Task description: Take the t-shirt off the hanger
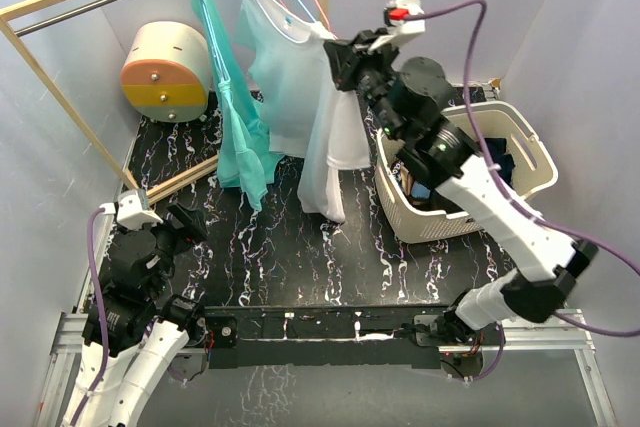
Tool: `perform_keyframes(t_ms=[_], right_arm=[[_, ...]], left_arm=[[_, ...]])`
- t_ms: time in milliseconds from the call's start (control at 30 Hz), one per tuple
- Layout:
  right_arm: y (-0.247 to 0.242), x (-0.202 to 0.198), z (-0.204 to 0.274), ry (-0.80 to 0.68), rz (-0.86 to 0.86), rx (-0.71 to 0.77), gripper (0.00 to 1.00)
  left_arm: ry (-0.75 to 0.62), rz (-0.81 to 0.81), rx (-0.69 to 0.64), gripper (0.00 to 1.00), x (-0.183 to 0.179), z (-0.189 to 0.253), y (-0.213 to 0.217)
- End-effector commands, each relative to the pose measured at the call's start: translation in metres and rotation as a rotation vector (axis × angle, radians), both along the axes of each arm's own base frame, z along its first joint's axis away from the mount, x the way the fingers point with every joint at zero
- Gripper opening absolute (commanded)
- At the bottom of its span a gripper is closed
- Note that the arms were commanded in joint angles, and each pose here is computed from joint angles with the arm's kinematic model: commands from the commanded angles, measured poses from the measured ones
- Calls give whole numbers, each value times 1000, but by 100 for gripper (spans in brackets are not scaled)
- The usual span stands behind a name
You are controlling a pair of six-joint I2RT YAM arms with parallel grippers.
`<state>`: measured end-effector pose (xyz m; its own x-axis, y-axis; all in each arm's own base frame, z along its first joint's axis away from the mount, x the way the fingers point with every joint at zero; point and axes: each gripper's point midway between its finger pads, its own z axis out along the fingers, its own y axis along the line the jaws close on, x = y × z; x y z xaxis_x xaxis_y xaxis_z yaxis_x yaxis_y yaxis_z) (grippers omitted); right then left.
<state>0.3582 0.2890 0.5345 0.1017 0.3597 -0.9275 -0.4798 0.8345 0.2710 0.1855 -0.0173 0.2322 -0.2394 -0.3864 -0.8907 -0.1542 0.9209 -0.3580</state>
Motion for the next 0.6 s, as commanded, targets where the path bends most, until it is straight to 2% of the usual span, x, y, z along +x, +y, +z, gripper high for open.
perform_keyframes(t_ms=[0, 233, 433, 567], right_arm=[[-42, -46, 31, -68, 21, 93, 8], [-85, -109, 2, 5, 103, 56, 8], [-101, -167, -20, 91, 263, -7, 8], [-100, -204, -32, 147, 411, -61, 8]], left_arm=[[-45, -79, 15, 78, 2, 10, -11], [-202, -280, -10, 82, 6, 47, -46], [-413, -537, -61, 85, 3, 124, -93], [-486, -754, -72, 87, 1, 173, -131]])
